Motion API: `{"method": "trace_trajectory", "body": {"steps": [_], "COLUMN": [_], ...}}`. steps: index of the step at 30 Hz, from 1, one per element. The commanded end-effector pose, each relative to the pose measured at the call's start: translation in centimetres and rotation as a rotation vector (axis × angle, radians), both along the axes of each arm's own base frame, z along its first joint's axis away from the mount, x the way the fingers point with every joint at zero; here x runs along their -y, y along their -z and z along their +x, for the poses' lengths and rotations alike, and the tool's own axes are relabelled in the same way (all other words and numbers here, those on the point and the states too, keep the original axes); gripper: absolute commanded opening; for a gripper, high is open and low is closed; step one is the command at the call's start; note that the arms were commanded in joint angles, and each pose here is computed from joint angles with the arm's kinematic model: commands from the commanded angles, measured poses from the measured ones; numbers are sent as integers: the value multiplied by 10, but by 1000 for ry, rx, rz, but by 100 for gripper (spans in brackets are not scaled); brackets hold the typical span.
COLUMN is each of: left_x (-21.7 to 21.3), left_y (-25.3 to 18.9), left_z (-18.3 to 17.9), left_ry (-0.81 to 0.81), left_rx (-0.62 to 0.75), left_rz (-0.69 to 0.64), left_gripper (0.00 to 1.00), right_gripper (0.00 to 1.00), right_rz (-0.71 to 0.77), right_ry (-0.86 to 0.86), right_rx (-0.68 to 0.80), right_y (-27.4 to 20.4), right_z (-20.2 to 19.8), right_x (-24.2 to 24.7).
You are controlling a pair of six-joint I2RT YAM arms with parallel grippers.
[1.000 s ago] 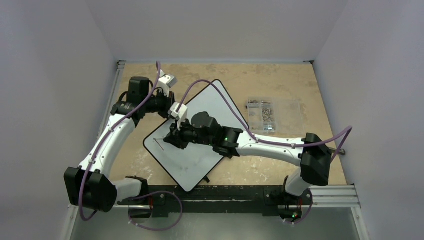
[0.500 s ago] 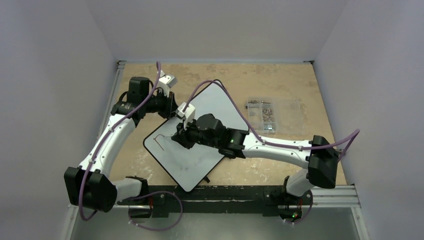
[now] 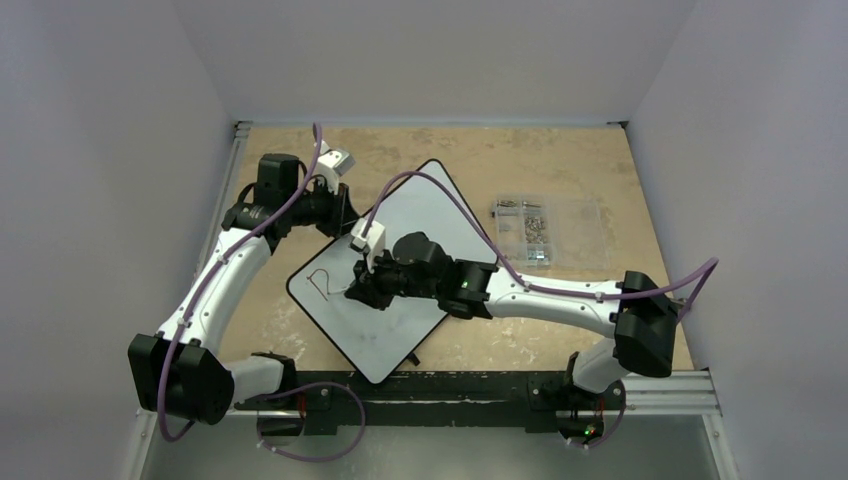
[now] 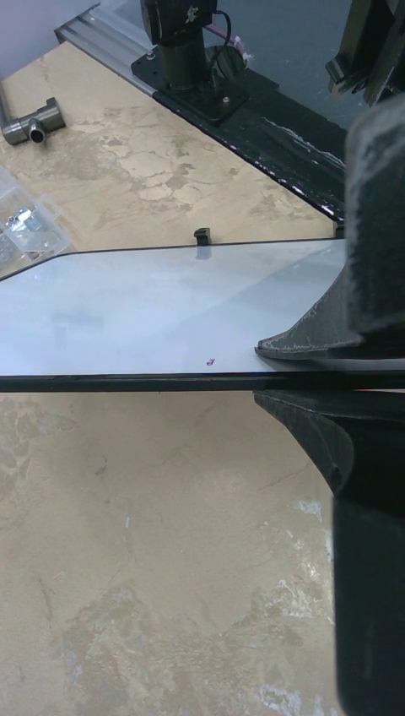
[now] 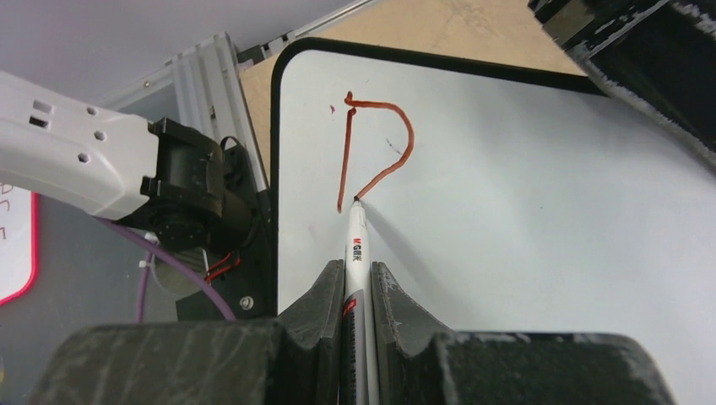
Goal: Write a sentence on the whiteboard
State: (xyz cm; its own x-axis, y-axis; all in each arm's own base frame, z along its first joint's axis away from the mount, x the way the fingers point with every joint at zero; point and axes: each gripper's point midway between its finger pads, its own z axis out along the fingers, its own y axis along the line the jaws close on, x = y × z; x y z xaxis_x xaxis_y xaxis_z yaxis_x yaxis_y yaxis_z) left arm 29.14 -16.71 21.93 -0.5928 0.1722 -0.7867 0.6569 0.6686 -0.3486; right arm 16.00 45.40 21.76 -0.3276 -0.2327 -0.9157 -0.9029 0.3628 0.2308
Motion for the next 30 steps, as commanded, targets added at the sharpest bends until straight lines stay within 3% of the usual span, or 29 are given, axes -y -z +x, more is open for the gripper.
{"method": "trace_trajectory", "body": {"steps": [1, 13, 22, 30], "left_x": [5, 5, 5, 5], "left_y": [-11, -10, -10, -13], "left_z": [4, 4, 4, 3], "left_ry": [57, 56, 56, 58], "left_rx": [108, 102, 103, 106], "left_rz": [28, 27, 26, 27], "left_gripper": [0, 0, 0, 0], "right_gripper": [0, 0, 0, 0], "right_rz": [-58, -28, 153, 198], "right_ry": [-52, -77, -83, 161], "right_rx": [-21, -14, 52, 126], "right_y": [22, 12, -53, -75], "right_z": [-7, -11, -16, 22], "right_x": [4, 3, 9, 34]}}
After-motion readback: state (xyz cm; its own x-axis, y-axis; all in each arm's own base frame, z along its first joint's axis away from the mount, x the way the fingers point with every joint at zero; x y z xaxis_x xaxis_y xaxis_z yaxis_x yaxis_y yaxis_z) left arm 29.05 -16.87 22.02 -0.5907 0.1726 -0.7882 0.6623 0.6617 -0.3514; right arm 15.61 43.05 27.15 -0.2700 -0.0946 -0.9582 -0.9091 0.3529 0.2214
